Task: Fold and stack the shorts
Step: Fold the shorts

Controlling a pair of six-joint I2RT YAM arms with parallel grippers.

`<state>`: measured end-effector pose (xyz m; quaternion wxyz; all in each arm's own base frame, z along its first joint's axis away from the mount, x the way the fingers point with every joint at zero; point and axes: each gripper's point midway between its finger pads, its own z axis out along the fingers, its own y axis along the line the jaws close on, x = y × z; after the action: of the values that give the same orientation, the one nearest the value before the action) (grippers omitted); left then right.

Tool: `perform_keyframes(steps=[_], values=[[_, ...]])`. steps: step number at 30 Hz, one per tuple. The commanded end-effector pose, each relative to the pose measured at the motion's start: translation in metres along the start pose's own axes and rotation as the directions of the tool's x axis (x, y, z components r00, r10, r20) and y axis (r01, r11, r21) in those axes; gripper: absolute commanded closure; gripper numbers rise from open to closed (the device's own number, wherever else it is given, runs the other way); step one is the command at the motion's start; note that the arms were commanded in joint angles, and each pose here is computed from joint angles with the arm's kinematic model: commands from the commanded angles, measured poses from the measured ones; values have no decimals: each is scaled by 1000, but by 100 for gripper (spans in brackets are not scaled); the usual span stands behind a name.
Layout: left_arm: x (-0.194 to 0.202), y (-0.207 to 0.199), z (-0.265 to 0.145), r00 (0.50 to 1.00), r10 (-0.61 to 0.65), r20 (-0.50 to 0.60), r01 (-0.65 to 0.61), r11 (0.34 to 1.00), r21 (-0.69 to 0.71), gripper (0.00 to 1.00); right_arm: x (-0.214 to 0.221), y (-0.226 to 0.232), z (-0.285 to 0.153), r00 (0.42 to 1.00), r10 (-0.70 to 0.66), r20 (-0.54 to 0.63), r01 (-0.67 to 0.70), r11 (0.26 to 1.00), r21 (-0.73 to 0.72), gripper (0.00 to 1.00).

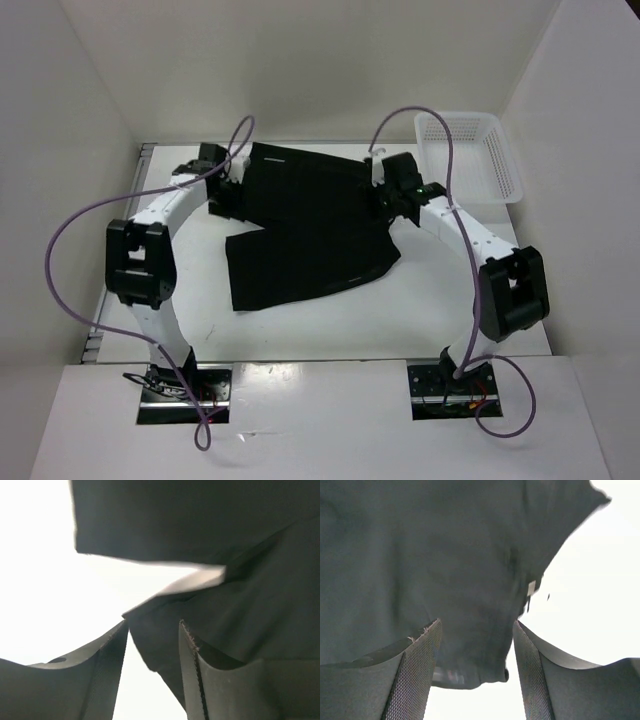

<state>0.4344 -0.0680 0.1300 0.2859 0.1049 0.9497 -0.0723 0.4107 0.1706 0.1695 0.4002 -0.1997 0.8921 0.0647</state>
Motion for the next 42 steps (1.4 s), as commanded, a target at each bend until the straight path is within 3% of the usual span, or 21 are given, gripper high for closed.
perform_keyframes(steps=[1, 7, 18, 30, 38, 42], values=[[59, 2, 52, 988, -19, -155, 23, 1000, 21, 47, 93, 5, 6, 976, 36, -215, -60, 993, -106, 35], [53, 1, 71, 992, -24, -120, 31, 998, 59, 42, 126, 0, -4, 970, 67, -234, -101, 986, -136, 31], [84, 15, 95, 979, -34, -203, 33, 999, -7, 40, 143, -15, 7, 962, 139, -235, -158, 985, -68, 27], [28, 27, 46, 997, -32, -64, 28, 998, -59, 39, 155, -22, 12, 958, 84, -272, -101, 994, -48, 27], [95, 28, 91, 955, -64, -290, 52, 997, -50, 38, 167, -20, 19, 951, 29, -307, -58, 994, -88, 27], [103, 25, 102, 950, -66, -305, 61, 998, -26, 38, 174, -22, 23, 945, 3, -326, -35, 995, -90, 27]])
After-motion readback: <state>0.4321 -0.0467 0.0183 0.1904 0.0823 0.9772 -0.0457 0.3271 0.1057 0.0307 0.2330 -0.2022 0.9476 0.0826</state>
